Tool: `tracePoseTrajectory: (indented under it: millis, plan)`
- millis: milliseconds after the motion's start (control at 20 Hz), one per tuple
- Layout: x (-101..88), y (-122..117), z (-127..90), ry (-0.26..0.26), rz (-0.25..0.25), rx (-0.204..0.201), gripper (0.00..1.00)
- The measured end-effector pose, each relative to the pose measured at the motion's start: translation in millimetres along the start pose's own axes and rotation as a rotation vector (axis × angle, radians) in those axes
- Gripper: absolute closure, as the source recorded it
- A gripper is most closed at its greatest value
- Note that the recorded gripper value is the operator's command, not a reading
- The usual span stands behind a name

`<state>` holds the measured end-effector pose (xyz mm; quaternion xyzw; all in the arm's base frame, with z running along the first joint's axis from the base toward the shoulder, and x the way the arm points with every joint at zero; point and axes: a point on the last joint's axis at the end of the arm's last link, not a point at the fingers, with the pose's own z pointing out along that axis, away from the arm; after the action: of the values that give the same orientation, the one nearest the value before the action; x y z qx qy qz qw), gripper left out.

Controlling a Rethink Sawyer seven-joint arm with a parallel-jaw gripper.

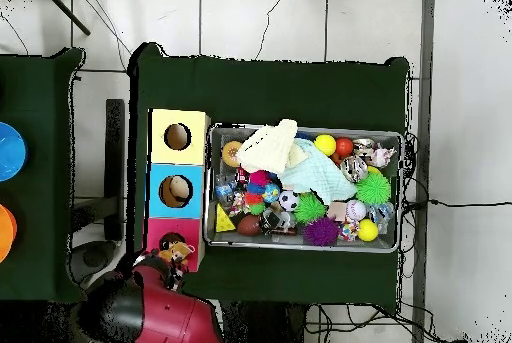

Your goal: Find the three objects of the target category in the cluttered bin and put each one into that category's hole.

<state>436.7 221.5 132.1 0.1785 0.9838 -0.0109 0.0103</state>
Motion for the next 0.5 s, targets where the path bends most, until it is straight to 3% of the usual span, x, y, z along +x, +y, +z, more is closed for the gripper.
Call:
tracePoseTrajectory:
  millis: [500]
  plan:
    - [12.1,-1,-6,-0.002,-0.012,0.021,0.00]
